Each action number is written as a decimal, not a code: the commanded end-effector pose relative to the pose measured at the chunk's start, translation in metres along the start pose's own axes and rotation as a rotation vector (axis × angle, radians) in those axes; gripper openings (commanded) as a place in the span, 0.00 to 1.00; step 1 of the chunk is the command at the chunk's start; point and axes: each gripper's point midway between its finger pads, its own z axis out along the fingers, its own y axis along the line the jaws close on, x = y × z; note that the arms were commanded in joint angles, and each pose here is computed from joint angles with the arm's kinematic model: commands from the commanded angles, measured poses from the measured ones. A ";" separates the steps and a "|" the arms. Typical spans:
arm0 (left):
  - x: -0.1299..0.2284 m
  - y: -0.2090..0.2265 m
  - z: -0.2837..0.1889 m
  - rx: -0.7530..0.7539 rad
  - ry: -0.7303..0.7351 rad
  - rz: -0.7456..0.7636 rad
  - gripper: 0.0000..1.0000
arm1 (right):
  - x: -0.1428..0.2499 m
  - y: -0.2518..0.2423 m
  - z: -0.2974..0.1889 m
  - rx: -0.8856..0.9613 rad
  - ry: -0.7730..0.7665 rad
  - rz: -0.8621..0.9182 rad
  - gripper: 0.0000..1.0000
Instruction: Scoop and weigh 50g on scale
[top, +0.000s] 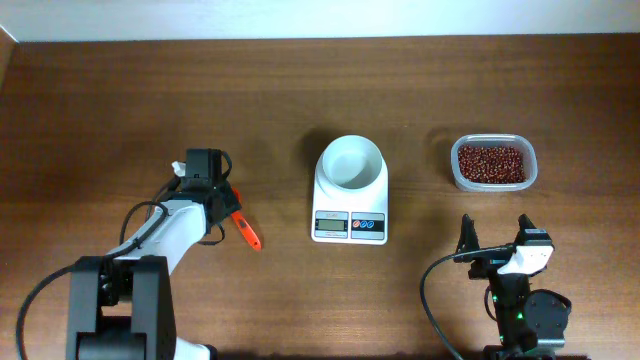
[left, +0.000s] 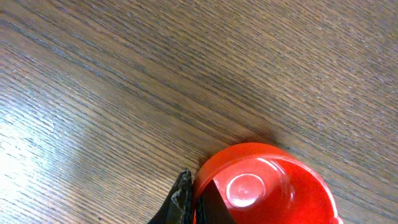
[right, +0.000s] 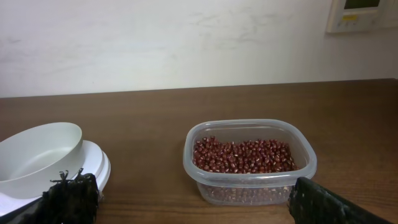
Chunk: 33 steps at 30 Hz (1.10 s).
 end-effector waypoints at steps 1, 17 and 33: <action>0.010 0.010 0.001 -0.045 0.030 -0.094 0.00 | 0.003 -0.002 0.000 0.007 0.006 0.000 0.99; 0.027 -0.022 -0.183 0.470 0.073 -0.634 0.00 | 0.003 -0.002 0.000 0.007 0.006 0.000 0.99; 0.028 -0.024 -0.184 0.480 0.083 -0.632 0.00 | 0.003 -0.002 0.000 0.007 0.006 0.000 0.99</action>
